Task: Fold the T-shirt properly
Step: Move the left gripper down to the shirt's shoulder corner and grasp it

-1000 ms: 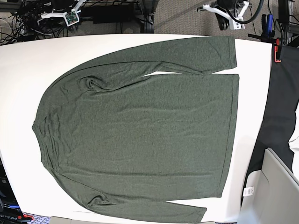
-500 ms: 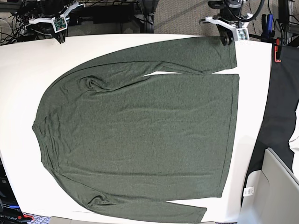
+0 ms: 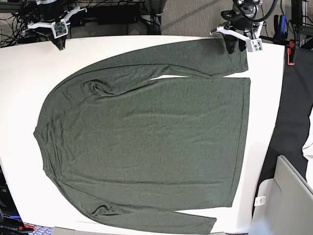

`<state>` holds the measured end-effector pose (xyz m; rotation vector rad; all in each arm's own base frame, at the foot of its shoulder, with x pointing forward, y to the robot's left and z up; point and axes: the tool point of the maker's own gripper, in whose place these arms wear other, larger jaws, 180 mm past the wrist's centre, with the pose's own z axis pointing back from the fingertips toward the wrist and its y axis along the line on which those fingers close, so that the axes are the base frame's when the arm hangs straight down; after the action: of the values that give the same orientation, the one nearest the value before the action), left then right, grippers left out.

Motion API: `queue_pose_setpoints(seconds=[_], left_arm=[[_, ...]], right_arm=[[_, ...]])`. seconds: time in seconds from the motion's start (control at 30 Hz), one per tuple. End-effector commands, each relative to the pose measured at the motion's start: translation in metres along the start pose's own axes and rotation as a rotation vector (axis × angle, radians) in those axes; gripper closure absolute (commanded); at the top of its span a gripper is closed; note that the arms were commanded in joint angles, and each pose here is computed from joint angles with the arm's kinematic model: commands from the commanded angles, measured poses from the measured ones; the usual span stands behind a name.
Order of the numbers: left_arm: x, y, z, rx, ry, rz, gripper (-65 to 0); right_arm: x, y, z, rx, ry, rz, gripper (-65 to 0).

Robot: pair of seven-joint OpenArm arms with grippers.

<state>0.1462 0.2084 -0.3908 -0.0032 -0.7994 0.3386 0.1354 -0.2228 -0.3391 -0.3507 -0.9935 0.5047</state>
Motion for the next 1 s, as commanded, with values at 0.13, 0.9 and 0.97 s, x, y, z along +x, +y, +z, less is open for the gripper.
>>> queue_pose_setpoints(seconds=[0.13, 0.9, 0.97], left_arm=[[0.028, 0.026, -0.008, 0.053, -0.031, 0.089, -23.6], [-0.008, 0.035, -0.030, 0.070, 0.161, 0.165, -23.6], [-0.009, 0.034, -0.030, 0.067, 0.162, 0.167, -23.6]], right_arm=[[0.013, -0.009, -0.001, -0.025, -0.046, 0.006, -0.3], [0.012, -0.016, -0.015, -0.076, 0.007, -0.040, -0.3], [0.012, -0.016, -0.016, -0.077, 0.005, -0.040, -0.3]])
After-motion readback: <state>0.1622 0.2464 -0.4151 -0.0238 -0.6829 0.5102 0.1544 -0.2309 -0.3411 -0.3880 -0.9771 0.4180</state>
